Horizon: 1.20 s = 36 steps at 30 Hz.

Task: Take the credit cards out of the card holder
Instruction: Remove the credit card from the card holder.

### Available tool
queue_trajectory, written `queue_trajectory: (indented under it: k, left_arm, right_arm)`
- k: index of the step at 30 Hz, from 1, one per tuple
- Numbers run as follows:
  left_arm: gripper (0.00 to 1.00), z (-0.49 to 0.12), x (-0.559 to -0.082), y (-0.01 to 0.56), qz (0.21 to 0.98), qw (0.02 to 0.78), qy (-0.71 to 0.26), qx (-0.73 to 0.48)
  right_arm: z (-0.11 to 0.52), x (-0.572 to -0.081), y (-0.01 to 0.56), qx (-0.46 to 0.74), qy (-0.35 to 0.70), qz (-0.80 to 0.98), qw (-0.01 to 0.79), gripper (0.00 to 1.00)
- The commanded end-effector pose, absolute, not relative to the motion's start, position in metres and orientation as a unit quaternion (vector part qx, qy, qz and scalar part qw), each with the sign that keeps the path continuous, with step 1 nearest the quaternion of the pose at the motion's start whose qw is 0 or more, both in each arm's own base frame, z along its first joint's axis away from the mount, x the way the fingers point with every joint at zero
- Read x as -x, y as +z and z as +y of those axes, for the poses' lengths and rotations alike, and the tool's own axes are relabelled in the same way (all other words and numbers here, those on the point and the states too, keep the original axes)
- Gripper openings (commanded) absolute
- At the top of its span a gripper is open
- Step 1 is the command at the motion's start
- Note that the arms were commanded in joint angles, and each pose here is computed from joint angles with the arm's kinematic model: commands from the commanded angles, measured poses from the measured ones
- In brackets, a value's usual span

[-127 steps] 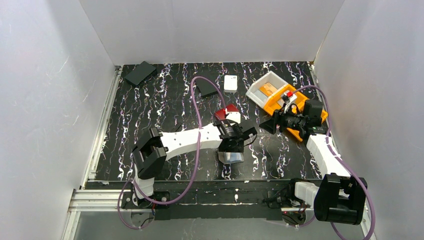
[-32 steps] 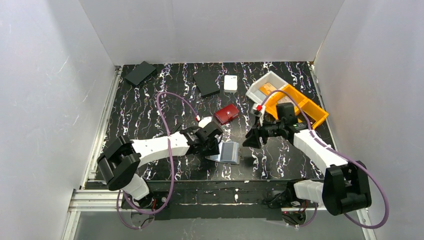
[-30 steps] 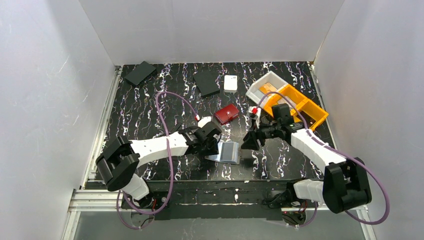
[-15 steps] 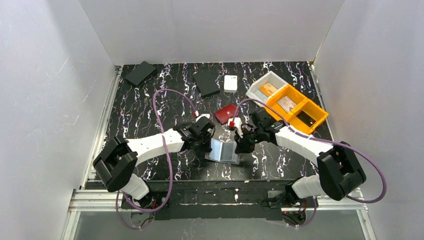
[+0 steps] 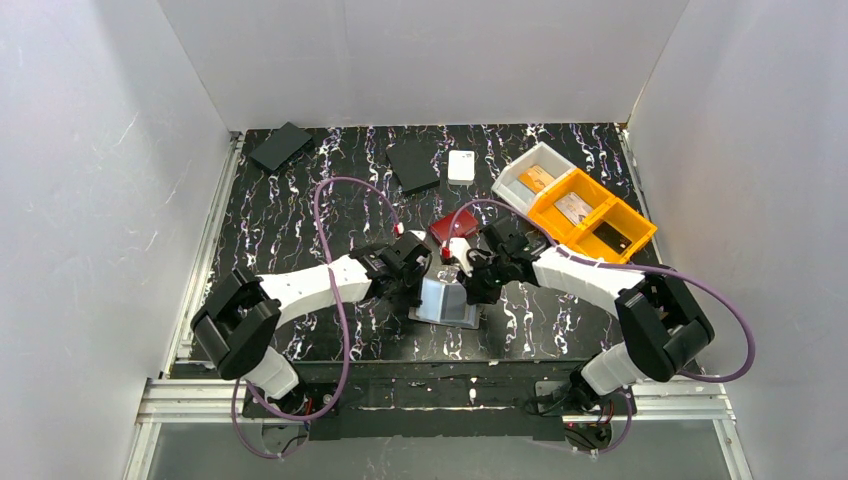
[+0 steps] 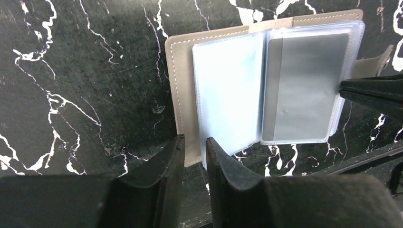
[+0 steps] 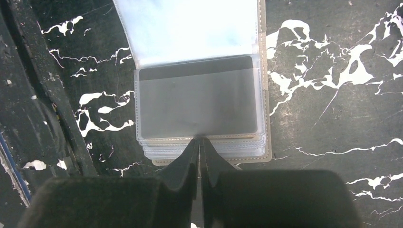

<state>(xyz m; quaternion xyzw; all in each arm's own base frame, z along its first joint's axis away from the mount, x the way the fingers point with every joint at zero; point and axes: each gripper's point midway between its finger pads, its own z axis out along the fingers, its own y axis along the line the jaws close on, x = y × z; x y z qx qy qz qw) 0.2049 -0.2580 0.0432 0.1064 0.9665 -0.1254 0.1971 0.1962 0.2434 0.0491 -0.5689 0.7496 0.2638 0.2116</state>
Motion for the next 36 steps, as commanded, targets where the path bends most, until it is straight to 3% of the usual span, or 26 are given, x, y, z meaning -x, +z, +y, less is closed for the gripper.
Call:
queue_trajectory:
  k: [1,20,36]
  left_arm:
    - [0.25,-0.264,-0.213,0.06,0.951,0.232,-0.154,-0.133]
    - [0.18,-0.271,-0.186,0.017,0.959,0.169,-0.192,-0.122]
    - [0.2,-0.277,-0.181,0.019,0.945,0.17,-0.277,-0.048]
  right_arm:
    - [0.25,-0.208,0.054,0.562,0.253,0.754,0.227,0.13]
    - [0.292,-0.204,0.073,0.498,0.355,0.77,0.181,0.21]
    - [0.319,-0.188,0.075,0.472,0.427,0.764,0.109,0.26]
